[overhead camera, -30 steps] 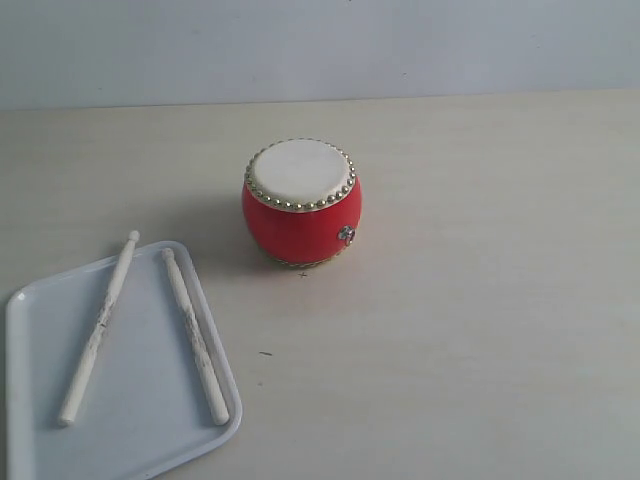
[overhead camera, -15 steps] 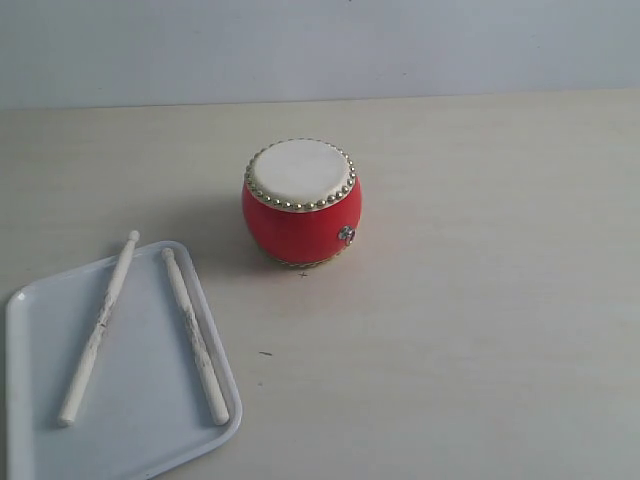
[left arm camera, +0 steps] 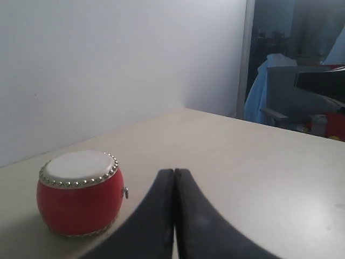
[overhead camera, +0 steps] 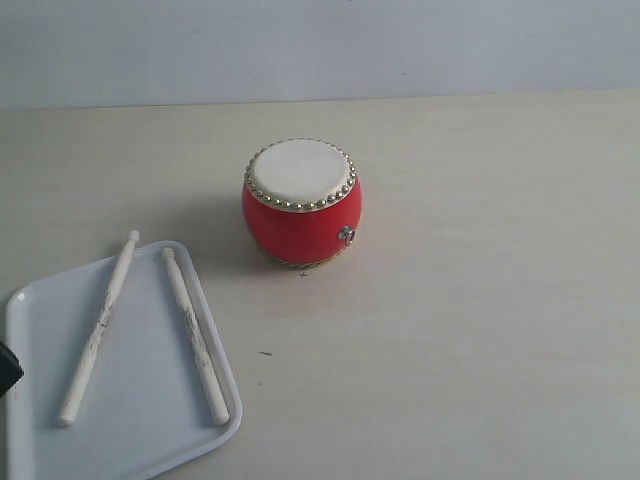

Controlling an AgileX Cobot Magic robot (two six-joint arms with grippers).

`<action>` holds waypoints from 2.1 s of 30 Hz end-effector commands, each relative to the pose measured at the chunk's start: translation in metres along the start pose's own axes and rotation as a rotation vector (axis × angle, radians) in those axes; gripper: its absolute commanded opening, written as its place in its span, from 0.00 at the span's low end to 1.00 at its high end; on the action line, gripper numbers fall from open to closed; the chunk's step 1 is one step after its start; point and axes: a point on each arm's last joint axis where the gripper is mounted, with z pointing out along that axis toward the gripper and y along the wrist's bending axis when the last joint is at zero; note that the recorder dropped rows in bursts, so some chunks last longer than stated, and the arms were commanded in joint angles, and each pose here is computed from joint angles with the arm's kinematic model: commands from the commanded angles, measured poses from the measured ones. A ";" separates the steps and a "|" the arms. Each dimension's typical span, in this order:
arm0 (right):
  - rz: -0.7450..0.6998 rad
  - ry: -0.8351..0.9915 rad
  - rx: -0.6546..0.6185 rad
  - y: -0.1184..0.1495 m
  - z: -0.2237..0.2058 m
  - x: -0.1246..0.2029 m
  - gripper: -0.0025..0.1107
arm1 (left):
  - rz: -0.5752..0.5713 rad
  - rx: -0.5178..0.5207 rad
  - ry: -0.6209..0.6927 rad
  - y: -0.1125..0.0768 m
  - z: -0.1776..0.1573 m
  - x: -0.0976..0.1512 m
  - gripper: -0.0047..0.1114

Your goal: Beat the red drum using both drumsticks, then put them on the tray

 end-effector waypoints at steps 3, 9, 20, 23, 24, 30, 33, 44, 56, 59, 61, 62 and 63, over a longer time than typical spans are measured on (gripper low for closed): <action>-0.012 0.082 -0.059 0.005 -0.001 0.009 0.02 | -0.031 0.000 0.020 0.000 0.000 0.003 0.04; -0.010 0.135 -0.097 0.008 -0.002 0.014 0.02 | -0.020 0.003 0.034 -0.001 0.000 0.004 0.04; -0.010 0.135 -0.097 0.008 -0.002 0.014 0.02 | -0.020 0.003 0.034 -0.001 0.000 0.004 0.04; -0.010 0.135 -0.097 0.008 -0.002 0.014 0.02 | -0.020 0.003 0.034 -0.001 0.000 0.004 0.04; -0.010 0.135 -0.097 0.008 -0.002 0.014 0.02 | -0.018 0.000 0.034 0.000 0.000 0.004 0.04; -0.010 0.135 -0.097 0.008 -0.002 0.014 0.02 | -0.221 -0.159 0.060 0.013 -0.002 0.008 0.04; -0.010 0.135 -0.097 0.008 -0.002 0.014 0.02 | -0.414 -0.326 0.061 0.027 -0.005 0.012 0.04; -0.010 0.122 -0.087 0.008 -0.001 0.012 0.02 | -0.488 -0.450 0.036 0.037 -0.009 0.014 0.04; -0.010 0.124 -0.089 0.008 -0.001 0.013 0.02 | -0.701 -0.676 0.051 0.045 -0.024 0.024 0.04; -0.010 0.124 -0.089 0.008 -0.001 0.013 0.02 | -0.665 -0.690 0.063 0.047 -0.025 0.026 0.04; -0.010 0.124 -0.089 0.008 -0.001 0.013 0.02 | -0.601 -0.718 0.061 0.050 -0.027 0.026 0.04; -0.010 0.124 -0.089 0.008 -0.001 0.013 0.02 | -0.570 -0.732 0.048 0.052 -0.028 0.025 0.04; -0.010 0.124 -0.089 0.008 -0.001 0.013 0.02 | -0.534 -0.743 0.069 0.052 -0.028 0.026 0.04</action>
